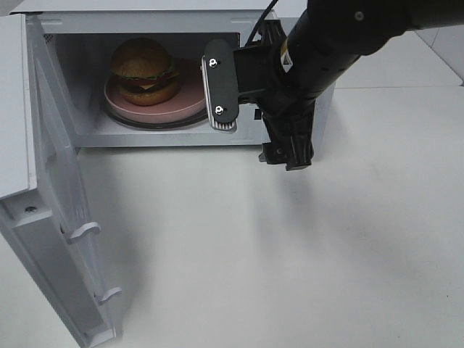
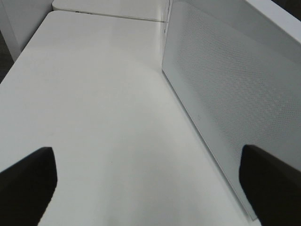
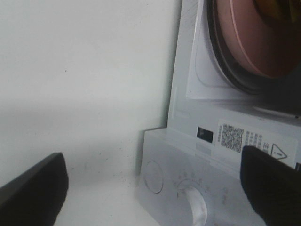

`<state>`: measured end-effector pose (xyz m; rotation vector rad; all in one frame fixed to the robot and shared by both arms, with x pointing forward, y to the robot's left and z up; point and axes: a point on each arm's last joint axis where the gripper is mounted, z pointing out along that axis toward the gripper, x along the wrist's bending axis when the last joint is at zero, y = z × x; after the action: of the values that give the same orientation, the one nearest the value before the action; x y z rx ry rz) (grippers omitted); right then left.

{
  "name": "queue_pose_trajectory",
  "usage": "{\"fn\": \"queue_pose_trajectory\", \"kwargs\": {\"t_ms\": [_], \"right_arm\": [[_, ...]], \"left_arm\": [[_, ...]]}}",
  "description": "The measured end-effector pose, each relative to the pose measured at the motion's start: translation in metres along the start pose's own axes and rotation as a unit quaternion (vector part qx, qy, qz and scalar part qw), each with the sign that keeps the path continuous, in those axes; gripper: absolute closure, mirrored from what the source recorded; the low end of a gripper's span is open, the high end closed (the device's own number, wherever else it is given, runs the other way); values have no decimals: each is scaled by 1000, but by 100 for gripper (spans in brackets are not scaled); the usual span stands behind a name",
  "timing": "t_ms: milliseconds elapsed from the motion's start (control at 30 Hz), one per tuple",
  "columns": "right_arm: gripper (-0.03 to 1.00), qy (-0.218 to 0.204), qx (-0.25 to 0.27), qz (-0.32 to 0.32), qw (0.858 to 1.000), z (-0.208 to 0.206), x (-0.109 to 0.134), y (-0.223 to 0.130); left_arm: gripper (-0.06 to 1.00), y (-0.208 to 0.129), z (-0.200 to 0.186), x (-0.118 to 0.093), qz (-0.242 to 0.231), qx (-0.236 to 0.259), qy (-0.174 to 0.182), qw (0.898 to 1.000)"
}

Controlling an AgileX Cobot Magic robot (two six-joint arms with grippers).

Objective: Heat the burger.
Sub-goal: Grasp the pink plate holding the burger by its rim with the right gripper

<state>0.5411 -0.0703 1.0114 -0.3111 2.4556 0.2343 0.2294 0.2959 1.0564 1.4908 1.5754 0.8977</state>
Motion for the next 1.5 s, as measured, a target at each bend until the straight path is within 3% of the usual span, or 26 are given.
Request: {"fn": "queue_pose_trajectory", "kwargs": {"t_ms": [400,1500], "right_arm": [[4,-16,-15,-21,1000,35,-12,26],[12,-48,-36,8,998,141,-45,67]], "left_arm": [[-3,0,0,0,0,0,0,1000],[-3,0,0,0,0,0,0,1000]]}}
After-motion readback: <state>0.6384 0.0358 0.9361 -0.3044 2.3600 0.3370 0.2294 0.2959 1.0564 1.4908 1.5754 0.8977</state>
